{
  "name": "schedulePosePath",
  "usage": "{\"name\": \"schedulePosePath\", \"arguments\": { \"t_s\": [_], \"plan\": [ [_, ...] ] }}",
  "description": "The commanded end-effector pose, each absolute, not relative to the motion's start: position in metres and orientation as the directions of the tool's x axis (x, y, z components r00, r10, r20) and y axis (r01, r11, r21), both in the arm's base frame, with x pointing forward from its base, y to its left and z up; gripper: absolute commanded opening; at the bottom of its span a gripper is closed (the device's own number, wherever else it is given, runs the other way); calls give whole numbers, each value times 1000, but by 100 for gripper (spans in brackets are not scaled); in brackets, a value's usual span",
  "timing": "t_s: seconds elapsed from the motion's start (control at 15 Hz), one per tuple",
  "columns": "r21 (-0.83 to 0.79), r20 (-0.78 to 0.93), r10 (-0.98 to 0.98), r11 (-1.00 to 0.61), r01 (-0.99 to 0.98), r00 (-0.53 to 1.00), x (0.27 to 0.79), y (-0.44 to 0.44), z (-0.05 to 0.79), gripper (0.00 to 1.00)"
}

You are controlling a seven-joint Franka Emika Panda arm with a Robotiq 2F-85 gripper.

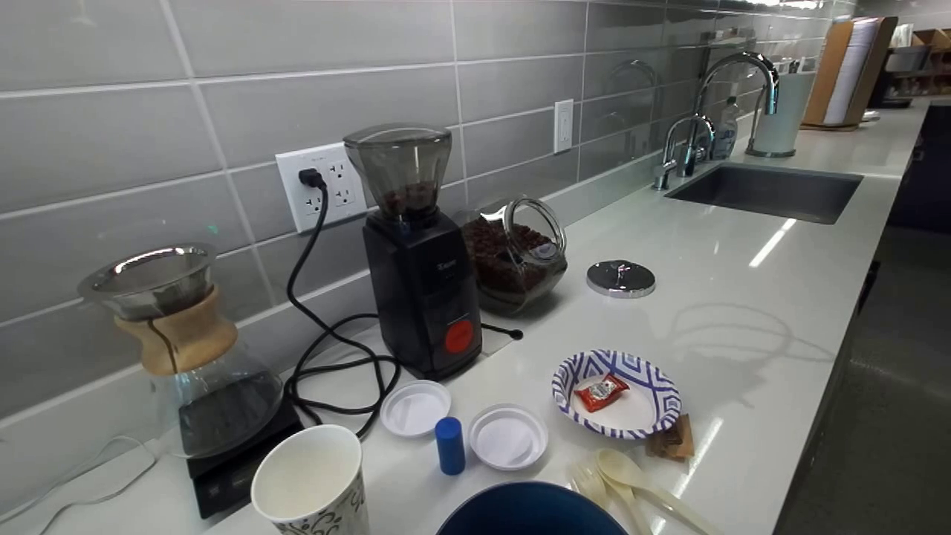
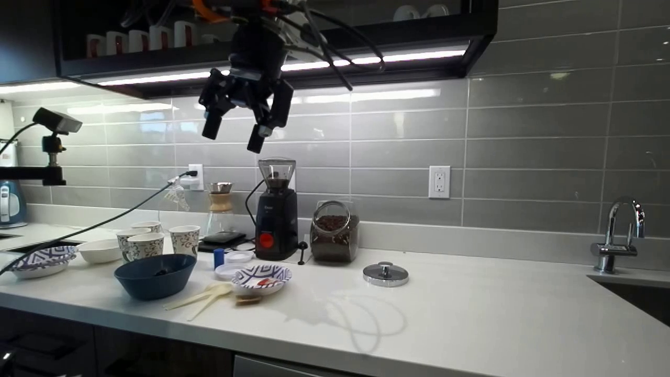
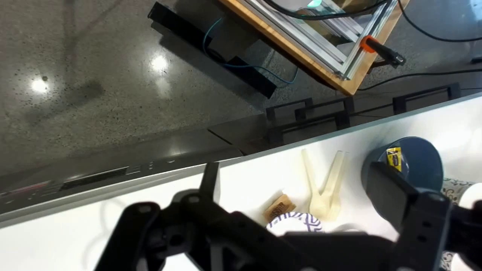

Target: Move one paper cup to the right

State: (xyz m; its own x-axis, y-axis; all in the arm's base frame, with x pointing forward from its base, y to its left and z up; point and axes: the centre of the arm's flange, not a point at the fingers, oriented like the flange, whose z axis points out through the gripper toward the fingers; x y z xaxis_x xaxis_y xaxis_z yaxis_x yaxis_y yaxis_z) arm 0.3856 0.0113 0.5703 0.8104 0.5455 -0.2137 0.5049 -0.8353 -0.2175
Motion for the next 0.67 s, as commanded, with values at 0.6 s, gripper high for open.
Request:
{"name": "schedulePosePath", "arguments": {
  "t_s": [0.6],
  "plan": [
    [-254,74,582,-774,580,810,359,218,513,100]
  ]
}}
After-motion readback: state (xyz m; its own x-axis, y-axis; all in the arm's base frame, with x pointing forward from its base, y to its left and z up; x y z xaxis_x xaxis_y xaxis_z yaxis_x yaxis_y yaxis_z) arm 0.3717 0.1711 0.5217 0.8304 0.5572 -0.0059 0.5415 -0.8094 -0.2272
